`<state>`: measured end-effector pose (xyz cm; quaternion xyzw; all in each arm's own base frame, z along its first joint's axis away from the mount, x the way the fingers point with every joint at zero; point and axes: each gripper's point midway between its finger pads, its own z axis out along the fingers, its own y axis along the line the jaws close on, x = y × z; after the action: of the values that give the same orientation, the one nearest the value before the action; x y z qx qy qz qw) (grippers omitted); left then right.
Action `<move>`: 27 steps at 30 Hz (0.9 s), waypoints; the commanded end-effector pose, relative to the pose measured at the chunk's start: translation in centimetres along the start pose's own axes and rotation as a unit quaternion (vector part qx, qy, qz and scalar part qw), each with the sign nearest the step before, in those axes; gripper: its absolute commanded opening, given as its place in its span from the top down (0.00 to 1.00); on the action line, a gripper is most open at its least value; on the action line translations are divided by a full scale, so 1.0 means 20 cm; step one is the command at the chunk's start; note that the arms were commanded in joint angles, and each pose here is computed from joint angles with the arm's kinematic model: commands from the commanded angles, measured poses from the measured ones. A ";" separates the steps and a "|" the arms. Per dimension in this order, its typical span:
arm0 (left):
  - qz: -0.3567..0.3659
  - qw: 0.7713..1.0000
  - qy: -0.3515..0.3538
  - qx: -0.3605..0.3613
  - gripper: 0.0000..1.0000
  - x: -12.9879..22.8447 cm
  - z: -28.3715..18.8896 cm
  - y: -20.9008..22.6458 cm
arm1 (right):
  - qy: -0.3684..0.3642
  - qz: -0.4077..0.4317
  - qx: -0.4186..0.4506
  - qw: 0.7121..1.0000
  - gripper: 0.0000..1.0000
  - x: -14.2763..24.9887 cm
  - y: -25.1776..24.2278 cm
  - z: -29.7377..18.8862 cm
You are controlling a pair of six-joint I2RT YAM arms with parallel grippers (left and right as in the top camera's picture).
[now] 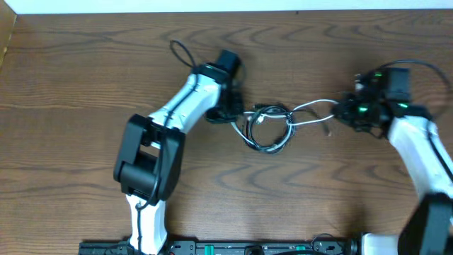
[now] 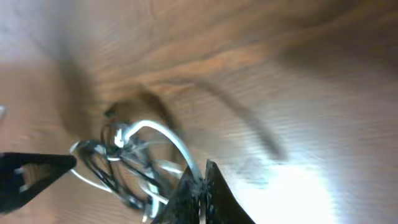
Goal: Untangle cables
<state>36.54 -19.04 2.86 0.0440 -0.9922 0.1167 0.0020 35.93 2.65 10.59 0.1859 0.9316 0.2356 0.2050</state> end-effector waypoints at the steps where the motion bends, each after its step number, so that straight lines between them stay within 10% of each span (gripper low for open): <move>1: 0.006 0.999 -0.018 -0.037 0.93 -0.05 -0.07 0.16 | -0.032 0.013 0.010 0.999 0.99 -0.06 -0.08 -0.14; 16: 0.154 0.985 0.010 0.082 0.93 0.04 -0.08 -0.11 | -0.015 -0.011 -0.048 0.999 0.98 -0.02 0.02 -0.16; 27: 0.290 0.937 -0.102 0.166 0.93 0.09 -0.57 -0.39 | -0.018 -0.019 -0.041 0.999 0.91 -0.03 0.02 -0.15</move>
<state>35.65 -23.21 10.91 -0.1893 -0.9475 0.2446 -0.0812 34.98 1.55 13.24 0.1733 0.9198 0.2674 0.2291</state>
